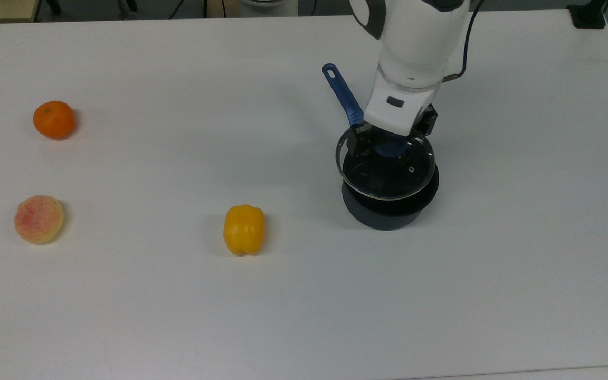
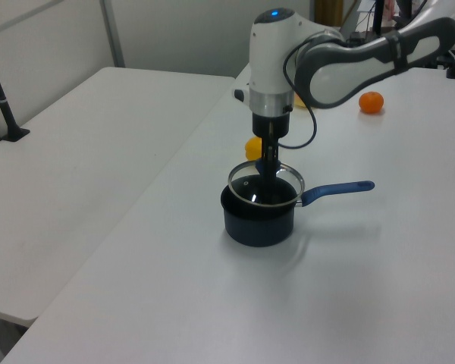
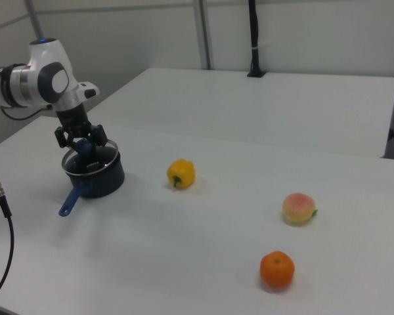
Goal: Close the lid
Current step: 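Lower the glass lid onto the saucepan rim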
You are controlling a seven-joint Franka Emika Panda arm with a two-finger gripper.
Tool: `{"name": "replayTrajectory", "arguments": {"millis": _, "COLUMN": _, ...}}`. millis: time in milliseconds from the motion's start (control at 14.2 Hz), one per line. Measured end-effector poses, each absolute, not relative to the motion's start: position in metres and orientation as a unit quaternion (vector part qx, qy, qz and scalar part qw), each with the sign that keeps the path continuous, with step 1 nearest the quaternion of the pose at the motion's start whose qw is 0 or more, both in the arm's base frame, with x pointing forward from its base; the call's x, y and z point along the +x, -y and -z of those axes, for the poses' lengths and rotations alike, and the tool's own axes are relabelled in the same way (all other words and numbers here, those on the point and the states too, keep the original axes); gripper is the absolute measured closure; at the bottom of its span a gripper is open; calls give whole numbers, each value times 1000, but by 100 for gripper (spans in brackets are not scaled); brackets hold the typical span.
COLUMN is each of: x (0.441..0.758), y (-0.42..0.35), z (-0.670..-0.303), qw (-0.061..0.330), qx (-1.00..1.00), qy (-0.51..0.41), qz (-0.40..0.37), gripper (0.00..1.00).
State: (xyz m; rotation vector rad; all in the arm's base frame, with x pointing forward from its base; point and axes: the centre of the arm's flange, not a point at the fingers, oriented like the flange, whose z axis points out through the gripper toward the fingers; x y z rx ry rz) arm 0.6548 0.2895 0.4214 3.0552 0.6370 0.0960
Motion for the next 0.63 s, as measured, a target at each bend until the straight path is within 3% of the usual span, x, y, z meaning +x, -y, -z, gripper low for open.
{"name": "replayTrajectory", "arguments": {"millis": 635, "x": 663, "y": -304, "z": -399, "qw": 13, "qx": 976, "qy": -212, "qz": -55, "gripper": 56}}
